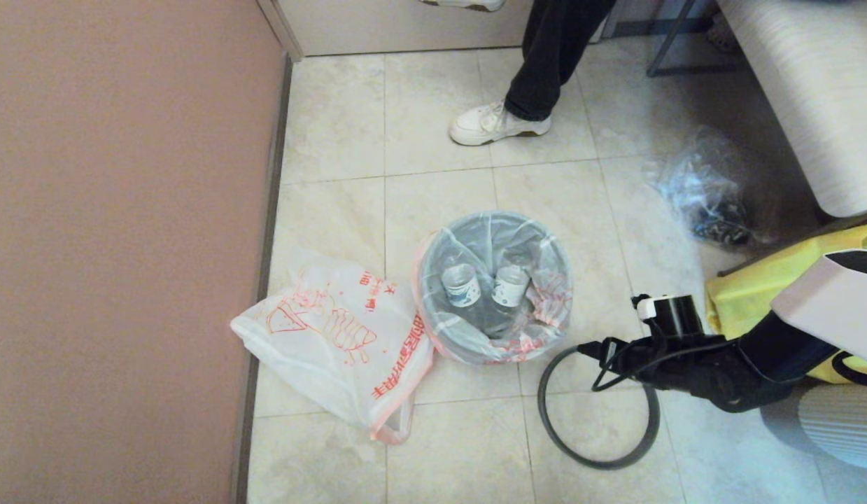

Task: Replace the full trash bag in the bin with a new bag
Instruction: Place the trash bag on the floor

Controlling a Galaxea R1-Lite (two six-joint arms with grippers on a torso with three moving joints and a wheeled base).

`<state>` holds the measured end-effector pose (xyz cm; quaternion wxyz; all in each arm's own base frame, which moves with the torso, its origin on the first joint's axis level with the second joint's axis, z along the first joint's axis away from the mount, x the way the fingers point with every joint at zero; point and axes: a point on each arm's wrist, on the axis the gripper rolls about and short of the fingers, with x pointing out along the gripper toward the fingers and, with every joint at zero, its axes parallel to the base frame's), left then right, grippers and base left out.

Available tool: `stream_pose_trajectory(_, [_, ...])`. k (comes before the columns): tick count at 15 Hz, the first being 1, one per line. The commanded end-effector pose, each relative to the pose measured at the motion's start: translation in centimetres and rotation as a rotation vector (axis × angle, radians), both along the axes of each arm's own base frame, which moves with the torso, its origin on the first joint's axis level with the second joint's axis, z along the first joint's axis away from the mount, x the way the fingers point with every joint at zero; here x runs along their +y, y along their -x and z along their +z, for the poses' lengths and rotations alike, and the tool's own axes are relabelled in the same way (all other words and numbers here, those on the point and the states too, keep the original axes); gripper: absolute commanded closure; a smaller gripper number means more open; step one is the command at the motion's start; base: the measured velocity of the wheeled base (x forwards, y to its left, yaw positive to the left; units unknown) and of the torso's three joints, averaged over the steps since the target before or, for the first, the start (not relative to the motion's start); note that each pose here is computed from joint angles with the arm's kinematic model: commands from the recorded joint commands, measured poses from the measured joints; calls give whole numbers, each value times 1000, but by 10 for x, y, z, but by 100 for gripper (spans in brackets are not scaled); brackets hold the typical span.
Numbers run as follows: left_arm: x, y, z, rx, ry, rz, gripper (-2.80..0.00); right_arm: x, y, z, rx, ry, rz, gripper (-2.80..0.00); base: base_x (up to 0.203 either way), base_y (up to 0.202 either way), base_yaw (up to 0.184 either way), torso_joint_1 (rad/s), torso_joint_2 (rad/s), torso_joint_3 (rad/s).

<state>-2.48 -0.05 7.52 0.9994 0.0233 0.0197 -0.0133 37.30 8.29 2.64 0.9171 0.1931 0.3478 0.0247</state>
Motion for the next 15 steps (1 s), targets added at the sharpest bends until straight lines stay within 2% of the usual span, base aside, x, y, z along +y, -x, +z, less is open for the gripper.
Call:
stream_pose_trajectory(1, [0, 0, 0, 1, -1, 0, 0, 1, 2, -17, -26, 53, 34, -280, 0, 0, 0, 0, 0, 0])
stream_pose_trajectory(4, [0, 0, 0, 1, -1, 0, 0, 11, 3, -50, -126, 274, 96, -280, 0, 0, 0, 0, 0, 0])
stream_pose_trajectory(5, [0, 0, 0, 1, -1, -2, 0, 16, 1, -60, -175, 341, 109, -280, 0, 0, 0, 0, 0, 0])
stream_pose_trajectory(7, [0, 0, 0, 1, -1, 0, 0, 33, 4, -75, -289, 505, 193, -280, 0, 0, 0, 0, 0, 0])
stream_pose_trajectory(8, [0, 0, 0, 1, -1, 0, 0, 37, 7, -81, -322, 557, 209, -280, 0, 0, 0, 0, 0, 0])
stream_pose_trajectory(10, [0, 0, 0, 1, -1, -1, 0, 40, 12, -93, -400, 620, 210, -280, 0, 0, 0, 0, 0, 0])
stream_pose_trajectory(11, [0, 0, 0, 1, -1, 0, 0, 39, 19, -103, -412, 661, 231, -280, 0, 0, 0, 0, 0, 0])
stream_pose_trajectory(12, [0, 0, 0, 1, -1, -1, 0, 40, 26, -114, -381, 698, 268, -280, 0, 0, 0, 0, 0, 0])
stream_pose_trajectory(15, [0, 0, 0, 1, -1, 0, 0, 64, 37, -105, -427, 702, 365, -280, 0, 0, 0, 0, 0, 0])
